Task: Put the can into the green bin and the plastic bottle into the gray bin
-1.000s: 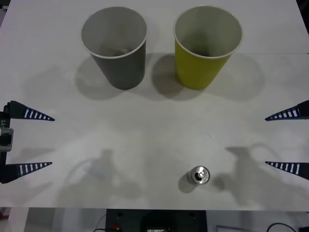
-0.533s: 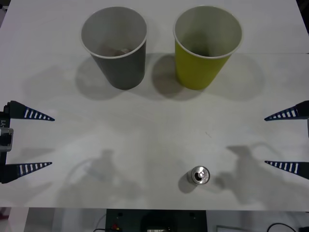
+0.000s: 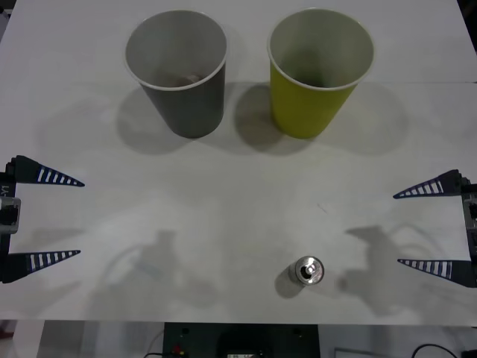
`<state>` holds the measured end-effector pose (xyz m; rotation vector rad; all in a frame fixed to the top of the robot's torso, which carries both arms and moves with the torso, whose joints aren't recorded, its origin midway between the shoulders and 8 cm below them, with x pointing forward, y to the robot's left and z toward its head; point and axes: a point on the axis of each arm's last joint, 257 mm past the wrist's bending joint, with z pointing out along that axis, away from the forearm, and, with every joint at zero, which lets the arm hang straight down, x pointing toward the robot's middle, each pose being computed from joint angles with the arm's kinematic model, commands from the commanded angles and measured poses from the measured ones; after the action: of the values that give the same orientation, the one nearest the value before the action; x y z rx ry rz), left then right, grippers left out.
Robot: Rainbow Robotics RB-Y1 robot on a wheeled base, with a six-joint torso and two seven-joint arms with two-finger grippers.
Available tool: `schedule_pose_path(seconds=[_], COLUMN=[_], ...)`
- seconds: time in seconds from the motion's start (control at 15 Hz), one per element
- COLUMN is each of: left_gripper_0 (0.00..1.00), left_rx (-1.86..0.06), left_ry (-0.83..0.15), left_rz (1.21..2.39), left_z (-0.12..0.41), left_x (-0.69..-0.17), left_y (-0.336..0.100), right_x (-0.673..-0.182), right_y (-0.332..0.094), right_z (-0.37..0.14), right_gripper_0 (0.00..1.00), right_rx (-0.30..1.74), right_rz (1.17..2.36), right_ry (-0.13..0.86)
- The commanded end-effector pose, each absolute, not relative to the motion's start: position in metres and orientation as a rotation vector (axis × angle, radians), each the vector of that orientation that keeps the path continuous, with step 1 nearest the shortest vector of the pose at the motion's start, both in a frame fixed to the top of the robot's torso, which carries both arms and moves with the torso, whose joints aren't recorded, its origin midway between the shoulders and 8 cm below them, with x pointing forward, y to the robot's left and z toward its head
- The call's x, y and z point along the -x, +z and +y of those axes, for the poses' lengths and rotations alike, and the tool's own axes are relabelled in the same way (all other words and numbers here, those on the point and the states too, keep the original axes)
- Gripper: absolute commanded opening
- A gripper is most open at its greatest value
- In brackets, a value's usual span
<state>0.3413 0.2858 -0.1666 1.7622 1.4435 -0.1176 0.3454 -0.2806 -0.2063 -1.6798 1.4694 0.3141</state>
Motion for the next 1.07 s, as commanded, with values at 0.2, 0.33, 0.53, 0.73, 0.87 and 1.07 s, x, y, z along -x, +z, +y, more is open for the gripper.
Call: schedule_pose_path(seconds=[0.2, 0.33, 0.53, 0.73, 0.87, 1.07], left_gripper_0=[1.00, 1.00, 1.00, 1.00, 1.00, 1.00], left_rx=[-1.762, -1.762, -1.762, -1.762, -1.762, -1.762], left_ry=[-0.118, -0.118, -0.118, -0.118, -0.118, -0.118], left_rz=[1.444, 1.444, 1.444, 1.444, 1.444, 1.444], left_z=[0.286, 0.286, 0.286, 0.286, 0.286, 0.286], left_x=[-0.341, -0.341, -0.341, -0.341, -0.341, -0.341], left_y=[-0.167, -0.167, -0.167, -0.167, -0.167, -0.167], right_x=[-0.343, -0.344, -0.344, -0.344, -0.345, -0.350], right_y=[-0.222, -0.230, -0.242, -0.254, -0.261, -0.274], right_z=[-0.282, -0.280, -0.276, -0.271, -0.265, -0.257], right_gripper_0=[1.00, 1.00, 1.00, 1.00, 1.00, 1.00], right_rx=[1.698, 1.692, 1.641, 1.600, 1.566, 1.520], right_rz=[1.403, 1.377, 1.359, 1.340, 1.328, 1.310], right_ry=[0.382, 0.419, 0.486, 0.539, 0.573, 0.615])
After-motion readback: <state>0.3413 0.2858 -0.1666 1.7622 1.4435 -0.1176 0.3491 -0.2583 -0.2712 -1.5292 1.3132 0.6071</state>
